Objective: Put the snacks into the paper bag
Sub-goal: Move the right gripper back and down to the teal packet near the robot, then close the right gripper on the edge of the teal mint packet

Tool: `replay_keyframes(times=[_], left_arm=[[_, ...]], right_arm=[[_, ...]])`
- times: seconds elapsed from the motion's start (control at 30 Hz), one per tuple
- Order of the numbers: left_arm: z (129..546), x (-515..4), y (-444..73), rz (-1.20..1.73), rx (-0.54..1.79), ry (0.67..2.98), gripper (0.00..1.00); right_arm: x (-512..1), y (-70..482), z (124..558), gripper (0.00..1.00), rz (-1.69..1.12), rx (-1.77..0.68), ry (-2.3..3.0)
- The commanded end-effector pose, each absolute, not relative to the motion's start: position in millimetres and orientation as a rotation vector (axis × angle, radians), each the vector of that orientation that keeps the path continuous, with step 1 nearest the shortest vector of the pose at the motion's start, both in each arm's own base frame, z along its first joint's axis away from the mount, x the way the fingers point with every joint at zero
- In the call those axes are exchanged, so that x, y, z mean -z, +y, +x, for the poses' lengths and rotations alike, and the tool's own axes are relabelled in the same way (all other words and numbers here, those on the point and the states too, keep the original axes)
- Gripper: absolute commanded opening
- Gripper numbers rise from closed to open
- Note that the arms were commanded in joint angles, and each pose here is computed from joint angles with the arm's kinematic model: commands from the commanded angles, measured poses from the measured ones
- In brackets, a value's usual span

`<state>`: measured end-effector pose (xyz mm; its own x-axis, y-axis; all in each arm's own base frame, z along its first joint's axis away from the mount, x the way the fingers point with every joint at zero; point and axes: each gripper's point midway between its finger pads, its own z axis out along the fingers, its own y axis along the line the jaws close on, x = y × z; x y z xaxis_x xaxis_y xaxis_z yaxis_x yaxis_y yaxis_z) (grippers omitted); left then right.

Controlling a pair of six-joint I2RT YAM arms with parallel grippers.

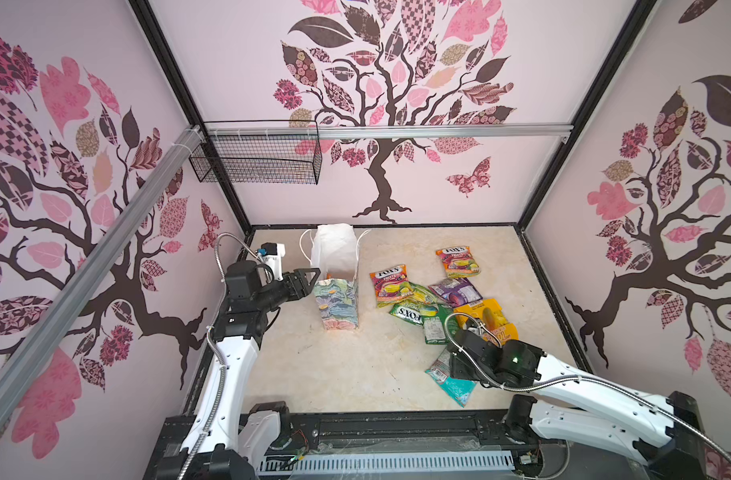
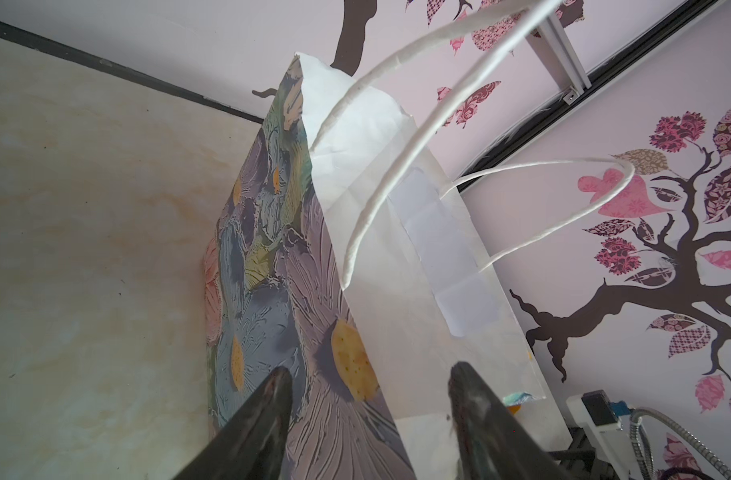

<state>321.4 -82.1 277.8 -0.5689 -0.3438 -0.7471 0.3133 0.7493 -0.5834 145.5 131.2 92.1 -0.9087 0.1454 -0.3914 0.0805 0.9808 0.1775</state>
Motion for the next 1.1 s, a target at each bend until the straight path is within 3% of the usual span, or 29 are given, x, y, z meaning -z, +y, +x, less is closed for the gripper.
replay_keyframes(times=[0.0, 0.37, 1.07], left_arm=[[320, -279, -83, -0.004, 0.860, 1.969, 0.65], [322, -277, -84, -0.007, 0.874, 1.980, 0.65], [321, -278, -82, -0.005, 0.858, 1.974, 0.65]], right_arm=[[-88, 131, 144, 0.67, 0.216, -0.243, 2.715], [-57, 138, 138, 0.70, 0.165, -0.245, 2.775], [-26, 216, 149, 0.73, -0.130, -0.477, 2.847]])
